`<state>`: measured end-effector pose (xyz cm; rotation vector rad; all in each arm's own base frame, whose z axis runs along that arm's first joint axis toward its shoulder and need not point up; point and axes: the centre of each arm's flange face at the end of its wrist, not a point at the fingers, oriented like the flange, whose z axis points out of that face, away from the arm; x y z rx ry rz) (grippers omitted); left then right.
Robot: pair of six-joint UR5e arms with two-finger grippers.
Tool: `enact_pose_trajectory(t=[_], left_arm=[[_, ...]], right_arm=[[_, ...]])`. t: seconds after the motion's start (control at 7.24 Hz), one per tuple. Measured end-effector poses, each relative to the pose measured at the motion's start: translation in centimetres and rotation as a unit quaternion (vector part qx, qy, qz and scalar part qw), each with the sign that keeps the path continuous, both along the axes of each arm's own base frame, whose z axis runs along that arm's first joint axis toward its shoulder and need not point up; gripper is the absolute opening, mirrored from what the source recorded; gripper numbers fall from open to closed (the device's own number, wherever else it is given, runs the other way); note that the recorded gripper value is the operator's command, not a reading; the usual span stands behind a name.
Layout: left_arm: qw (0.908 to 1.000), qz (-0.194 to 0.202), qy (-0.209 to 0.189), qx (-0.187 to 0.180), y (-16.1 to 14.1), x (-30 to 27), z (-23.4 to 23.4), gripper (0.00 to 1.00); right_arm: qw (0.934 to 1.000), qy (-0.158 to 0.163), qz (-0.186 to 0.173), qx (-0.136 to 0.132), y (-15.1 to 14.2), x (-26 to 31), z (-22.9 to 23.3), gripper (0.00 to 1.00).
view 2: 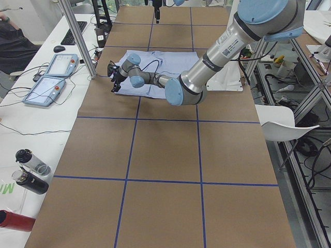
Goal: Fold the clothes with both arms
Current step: 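Release the sleeve and withdraw the left gripper beside the shirt's shoulder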
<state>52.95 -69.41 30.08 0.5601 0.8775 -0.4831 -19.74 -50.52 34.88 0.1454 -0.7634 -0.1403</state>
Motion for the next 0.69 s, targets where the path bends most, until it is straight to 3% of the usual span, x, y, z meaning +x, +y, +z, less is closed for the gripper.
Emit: enact_pose_trajectory(t=[0.55,0.69], left_arm=[[0.9998,0.018,-0.005,-0.004,2.0,2.4,0.9,0.67],[0.9998,0.016,-0.006,-0.005,1.7,2.0,1.2,0.51]], right_arm=[[1.0000,0.000,0.001,0.000,0.0,0.0,0.0,1.00],[1.0000,0.000,0.001,0.000,0.0,0.0,0.0,1.00]])
